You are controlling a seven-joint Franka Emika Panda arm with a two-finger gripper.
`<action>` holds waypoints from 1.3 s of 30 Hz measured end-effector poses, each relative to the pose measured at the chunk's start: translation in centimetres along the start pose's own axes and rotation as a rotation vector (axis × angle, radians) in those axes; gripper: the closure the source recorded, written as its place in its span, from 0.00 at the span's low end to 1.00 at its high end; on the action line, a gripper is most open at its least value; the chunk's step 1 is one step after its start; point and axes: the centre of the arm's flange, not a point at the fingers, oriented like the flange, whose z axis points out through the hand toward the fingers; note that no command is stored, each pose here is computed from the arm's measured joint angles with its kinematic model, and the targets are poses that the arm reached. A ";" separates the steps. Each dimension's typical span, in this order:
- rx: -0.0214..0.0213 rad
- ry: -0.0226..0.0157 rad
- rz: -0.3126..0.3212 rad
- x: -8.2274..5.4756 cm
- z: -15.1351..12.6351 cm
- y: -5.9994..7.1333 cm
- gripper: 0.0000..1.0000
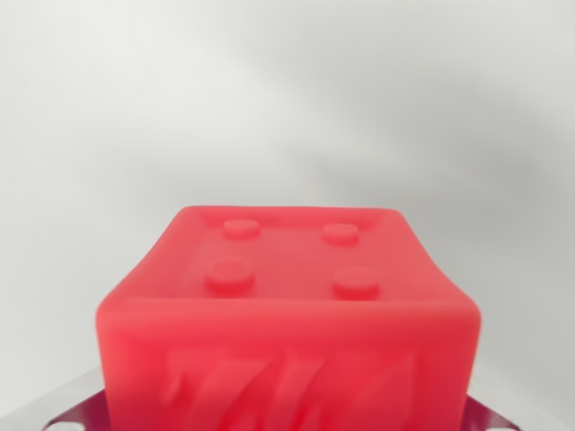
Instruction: Destack cube
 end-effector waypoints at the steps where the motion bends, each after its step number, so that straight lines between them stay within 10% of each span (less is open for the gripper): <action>1: -0.0001 -0.0001 -0.002 0.0 0.0 -0.2 1.00; 17: 0.0002 -0.0006 -0.036 -0.3 0.6 -2.9 1.00; 25: -0.0053 -0.0073 -0.034 -0.3 3.4 -2.7 1.00; 39: -0.0056 -0.0060 -0.035 -0.3 7.0 -2.7 1.00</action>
